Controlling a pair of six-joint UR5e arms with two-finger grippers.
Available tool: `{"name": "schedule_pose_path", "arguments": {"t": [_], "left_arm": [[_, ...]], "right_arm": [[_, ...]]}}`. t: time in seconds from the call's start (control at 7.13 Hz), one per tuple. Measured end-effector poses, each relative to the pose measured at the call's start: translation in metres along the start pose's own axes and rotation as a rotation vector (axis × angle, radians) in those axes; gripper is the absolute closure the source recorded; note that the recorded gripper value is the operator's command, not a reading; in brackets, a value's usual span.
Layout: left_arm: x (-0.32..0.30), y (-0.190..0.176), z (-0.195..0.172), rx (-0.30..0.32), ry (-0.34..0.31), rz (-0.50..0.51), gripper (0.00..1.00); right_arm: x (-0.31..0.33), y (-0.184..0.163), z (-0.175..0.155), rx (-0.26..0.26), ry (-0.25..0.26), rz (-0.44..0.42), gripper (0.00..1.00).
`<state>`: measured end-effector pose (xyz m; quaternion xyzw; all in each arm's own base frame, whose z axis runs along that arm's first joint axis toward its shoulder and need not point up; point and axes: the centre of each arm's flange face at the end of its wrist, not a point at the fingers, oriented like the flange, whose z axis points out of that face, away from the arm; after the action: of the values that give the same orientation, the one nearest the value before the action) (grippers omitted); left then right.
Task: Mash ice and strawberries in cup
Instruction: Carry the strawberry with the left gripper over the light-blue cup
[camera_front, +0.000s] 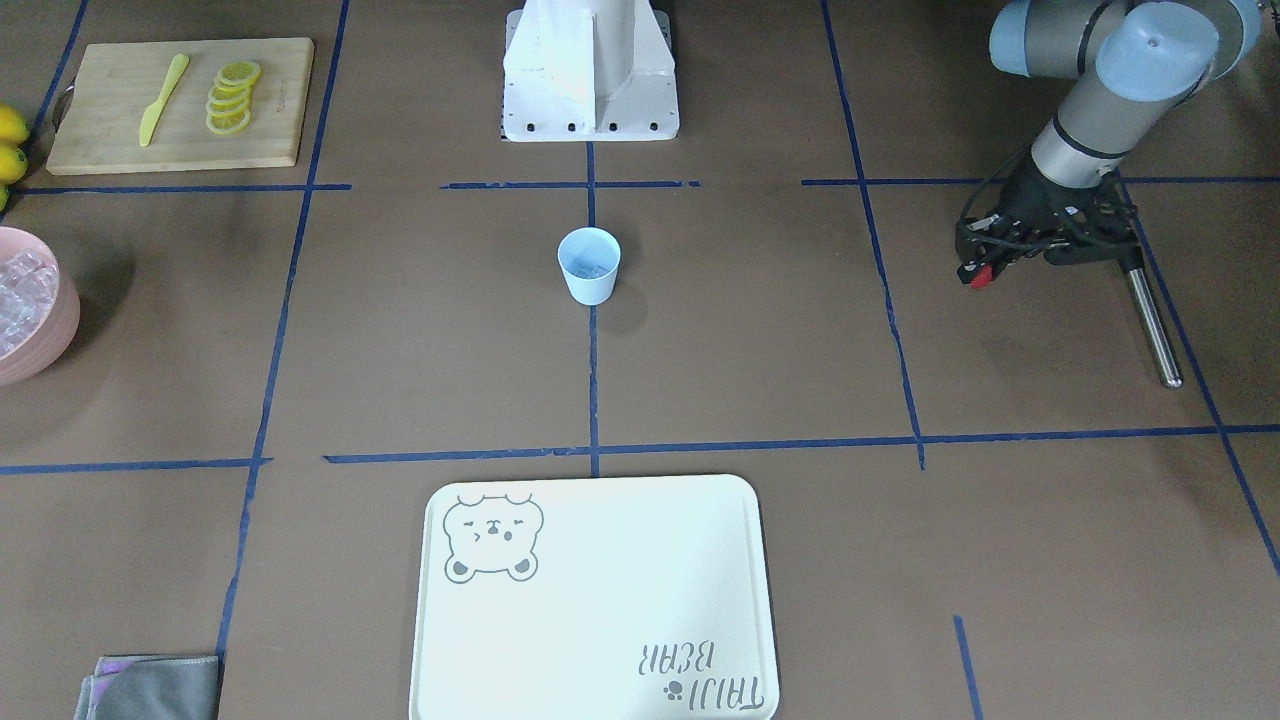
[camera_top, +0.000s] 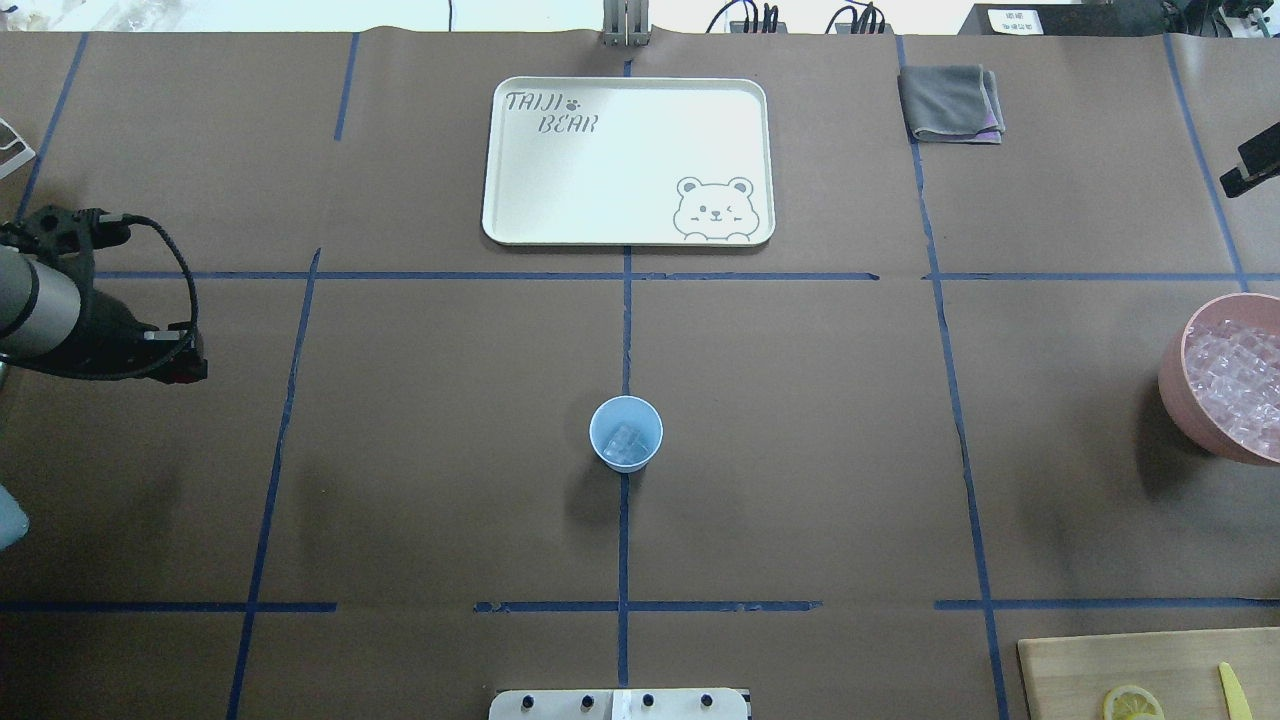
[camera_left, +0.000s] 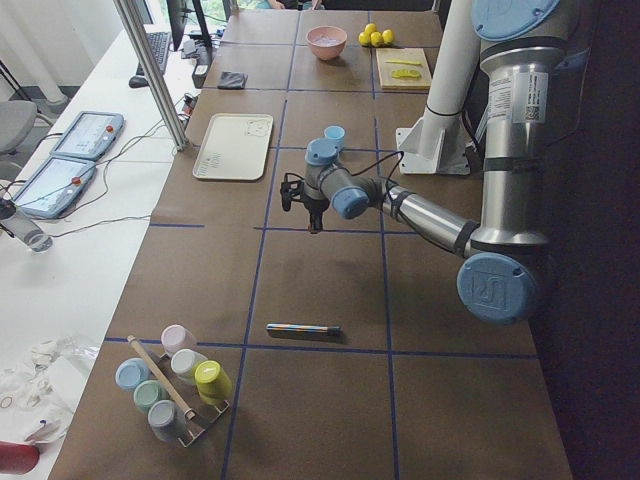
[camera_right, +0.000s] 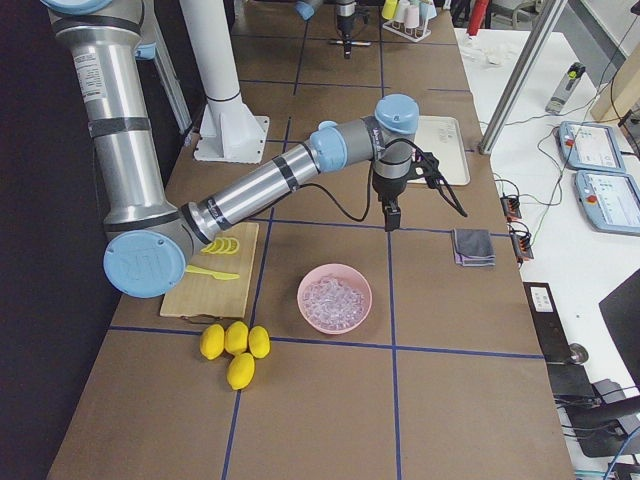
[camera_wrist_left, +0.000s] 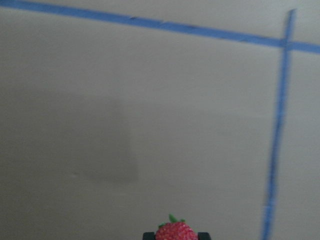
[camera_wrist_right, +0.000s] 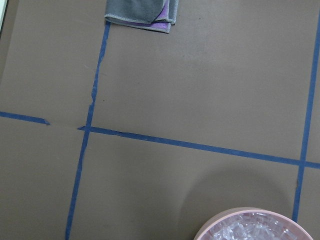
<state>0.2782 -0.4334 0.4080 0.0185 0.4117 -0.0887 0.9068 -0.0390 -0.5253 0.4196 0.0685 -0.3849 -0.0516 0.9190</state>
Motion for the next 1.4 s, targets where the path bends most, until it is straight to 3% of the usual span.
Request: {"name": "schedule_pose_path", "arguments": {"t": [0.28,0.56,0.98,1.4], "left_arm": [[0.112,0.02,-0.017,-0.037,0.042,-0.017,1.0],[0.21,0.075,-0.008,-0.079,0.085,-0.02,1.0],[0.3,0.102,-0.004,-0.086,0.134,-0.024,1.0],[0.369,0.111,0.013,-0.074,0.14,-0.031,1.0]], "right_arm": [[0.052,0.017,0.005,-0.021,0.009,-0.024,0.01],[0.12,0.04,0.011,-0.042,-0.018,-0.029,0.01],[0.166,0.075,0.019,-0.063,-0.027,0.021,0.01],[0.181,0.091,0.022,-0.07,-0.028,0.037,0.01]]}}
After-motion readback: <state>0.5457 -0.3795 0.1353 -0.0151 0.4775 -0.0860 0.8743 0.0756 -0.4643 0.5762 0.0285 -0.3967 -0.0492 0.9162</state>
